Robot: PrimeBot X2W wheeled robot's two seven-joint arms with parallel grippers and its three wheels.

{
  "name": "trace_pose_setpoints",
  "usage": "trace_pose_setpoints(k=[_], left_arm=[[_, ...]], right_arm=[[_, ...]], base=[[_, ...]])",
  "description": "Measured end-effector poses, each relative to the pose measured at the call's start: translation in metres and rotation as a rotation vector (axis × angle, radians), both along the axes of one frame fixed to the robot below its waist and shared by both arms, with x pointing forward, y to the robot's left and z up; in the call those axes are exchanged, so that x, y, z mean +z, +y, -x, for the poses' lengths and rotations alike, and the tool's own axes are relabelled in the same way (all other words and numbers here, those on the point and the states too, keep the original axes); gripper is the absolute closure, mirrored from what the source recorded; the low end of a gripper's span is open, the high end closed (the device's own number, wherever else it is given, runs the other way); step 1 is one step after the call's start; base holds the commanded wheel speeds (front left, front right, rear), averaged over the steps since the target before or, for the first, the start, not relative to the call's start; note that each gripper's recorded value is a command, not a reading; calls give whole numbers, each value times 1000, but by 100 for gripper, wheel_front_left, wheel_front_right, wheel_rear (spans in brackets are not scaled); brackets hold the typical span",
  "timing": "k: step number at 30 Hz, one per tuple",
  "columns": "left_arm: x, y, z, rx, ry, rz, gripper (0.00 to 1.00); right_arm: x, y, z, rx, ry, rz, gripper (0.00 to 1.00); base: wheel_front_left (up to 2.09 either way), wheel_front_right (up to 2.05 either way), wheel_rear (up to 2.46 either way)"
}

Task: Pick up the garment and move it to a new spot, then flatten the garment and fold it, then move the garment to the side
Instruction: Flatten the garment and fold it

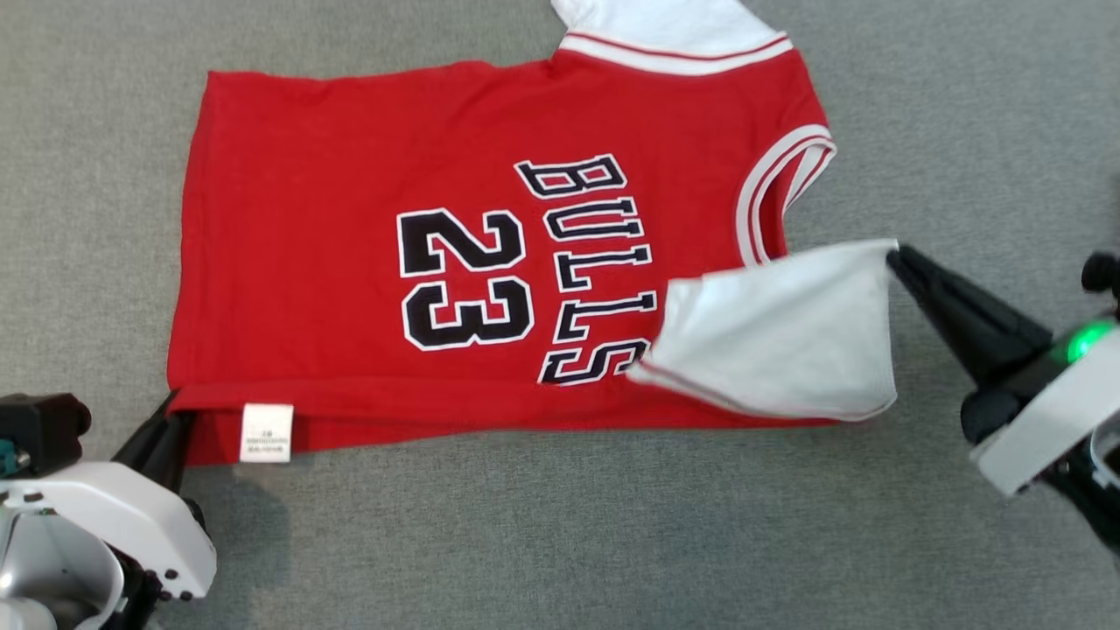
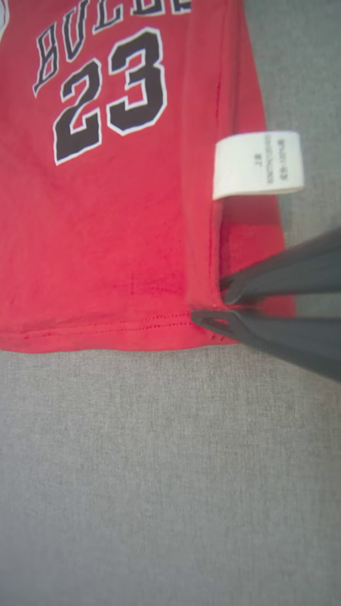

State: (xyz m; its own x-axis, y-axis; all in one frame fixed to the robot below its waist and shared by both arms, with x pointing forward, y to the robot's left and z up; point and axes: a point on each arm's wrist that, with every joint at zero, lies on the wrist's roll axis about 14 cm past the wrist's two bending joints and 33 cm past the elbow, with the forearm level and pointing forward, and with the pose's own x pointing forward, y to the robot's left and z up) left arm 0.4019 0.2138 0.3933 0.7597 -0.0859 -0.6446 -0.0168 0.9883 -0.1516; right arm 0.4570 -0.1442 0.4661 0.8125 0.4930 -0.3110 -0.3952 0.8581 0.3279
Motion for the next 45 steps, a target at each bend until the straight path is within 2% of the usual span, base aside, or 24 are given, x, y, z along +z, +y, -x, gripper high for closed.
trace_pose_setpoints(k=[9,15,16,17,18,19,20,21,23,27,35,39,45], left_arm=[[-25,11,-7,51,69,21,100],[-31,14,-11,75,61,42,100],[-31,13,-12,79,52,48,70],[-31,12,-14,91,37,55,25],[-29,10,-16,100,18,69,0],[-26,7,-18,106,-4,88,0],[-22,6,-21,121,-34,98,0],[-18,5,-24,141,-70,110,0],[-12,6,-27,159,-110,119,0],[16,6,-42,225,-287,147,0],[69,8,-51,270,-573,68,0],[94,-1,-50,242,-684,30,0],[113,-11,-40,197,-765,-8,0]], right_arm=[[-27,14,-40,65,-26,22,100],[-43,23,-47,100,-36,29,100],[-45,23,-48,95,-39,27,100],[-45,23,-48,88,-48,11,100],[-43,24,-49,78,-58,-5,77],[-43,24,-49,70,-69,-14,59],[-41,22,-50,57,-81,-25,19],[-39,19,-51,35,-92,-39,0],[-37,16,-52,19,-112,-45,0],[-31,2,-51,-57,-166,-56,0],[5,-34,-45,-229,-342,-3,0],[24,-39,-28,-283,-436,50,0],[30,-39,5,-324,-472,105,0]], base=[[0,0,0],[0,0,0],[0,0,0],[0,0,0],[0,0,0],[0,0,0],[0,0,0],[0,0,0],[0,0,0],[0,0,0],[0,0,0],[0,0,0],[0,0,0]])
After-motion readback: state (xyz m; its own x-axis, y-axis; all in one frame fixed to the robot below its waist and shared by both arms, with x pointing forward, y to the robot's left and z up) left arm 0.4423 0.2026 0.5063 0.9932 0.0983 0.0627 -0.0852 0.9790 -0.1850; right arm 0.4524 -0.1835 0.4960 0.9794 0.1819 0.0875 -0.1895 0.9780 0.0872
